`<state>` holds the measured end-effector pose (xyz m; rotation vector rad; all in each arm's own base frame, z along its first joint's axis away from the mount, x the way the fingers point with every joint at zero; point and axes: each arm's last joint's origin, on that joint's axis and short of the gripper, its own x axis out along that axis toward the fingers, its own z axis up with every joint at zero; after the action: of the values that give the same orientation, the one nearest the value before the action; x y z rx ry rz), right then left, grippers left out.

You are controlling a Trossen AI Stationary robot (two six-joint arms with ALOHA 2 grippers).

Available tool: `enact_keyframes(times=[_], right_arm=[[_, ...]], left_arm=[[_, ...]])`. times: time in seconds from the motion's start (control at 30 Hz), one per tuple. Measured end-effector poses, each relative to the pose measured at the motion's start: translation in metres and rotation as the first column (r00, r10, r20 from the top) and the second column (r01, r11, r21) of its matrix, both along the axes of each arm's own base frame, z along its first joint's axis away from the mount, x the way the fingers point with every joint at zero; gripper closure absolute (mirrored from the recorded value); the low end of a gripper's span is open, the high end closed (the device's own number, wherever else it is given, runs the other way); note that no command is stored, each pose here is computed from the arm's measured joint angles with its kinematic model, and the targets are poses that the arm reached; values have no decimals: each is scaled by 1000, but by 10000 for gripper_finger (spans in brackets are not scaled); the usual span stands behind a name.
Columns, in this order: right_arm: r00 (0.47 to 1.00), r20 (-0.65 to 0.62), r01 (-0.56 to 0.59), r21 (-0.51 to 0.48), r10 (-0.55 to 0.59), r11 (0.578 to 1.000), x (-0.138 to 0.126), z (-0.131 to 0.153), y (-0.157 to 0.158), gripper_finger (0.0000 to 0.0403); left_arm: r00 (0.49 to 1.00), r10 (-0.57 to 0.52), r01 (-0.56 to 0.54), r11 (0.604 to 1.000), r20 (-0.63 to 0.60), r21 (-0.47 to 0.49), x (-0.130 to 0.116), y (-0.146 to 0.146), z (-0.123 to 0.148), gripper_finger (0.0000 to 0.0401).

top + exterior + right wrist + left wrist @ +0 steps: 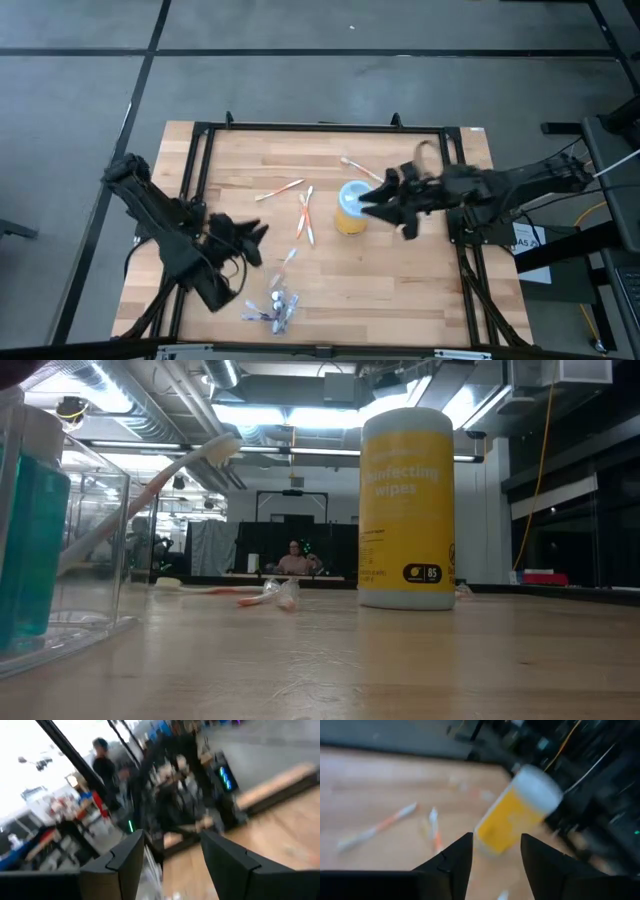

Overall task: Pick & Place toothbrushing station
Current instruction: Put the orange toothbrush into the left side of the transparent organizer

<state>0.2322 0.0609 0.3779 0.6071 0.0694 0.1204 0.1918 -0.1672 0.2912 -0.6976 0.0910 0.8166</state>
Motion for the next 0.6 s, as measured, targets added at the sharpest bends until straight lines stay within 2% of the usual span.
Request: enact_keyframes(times=[0.1,0.2,0.3,0.4,0.5,0.6], right_arm=[[994,-89,-56,11,56,998,20,-19,6,202],[986,-128,-113,-13,110,994,39,-24,7,202],[995,-55,-89,-139,82,986,47,9,-2,202],[988,-146,-2,-320,-48,947,45,40,-25,202],[914,-337,44,-468,-224,883,35,55,-57,202],[790,-507,43,-515,-345,856,20,56,-97,202]], left_arm=[[995,1,-7,998,97,55,-9,17,23,251],[997,-24,17,996,71,93,-22,34,43,261],[999,-44,41,994,31,99,-33,48,56,271],[997,-57,50,991,56,125,-40,57,68,279],[996,-73,66,987,50,144,-45,64,76,286],[997,-70,64,986,30,155,-45,69,79,293]])
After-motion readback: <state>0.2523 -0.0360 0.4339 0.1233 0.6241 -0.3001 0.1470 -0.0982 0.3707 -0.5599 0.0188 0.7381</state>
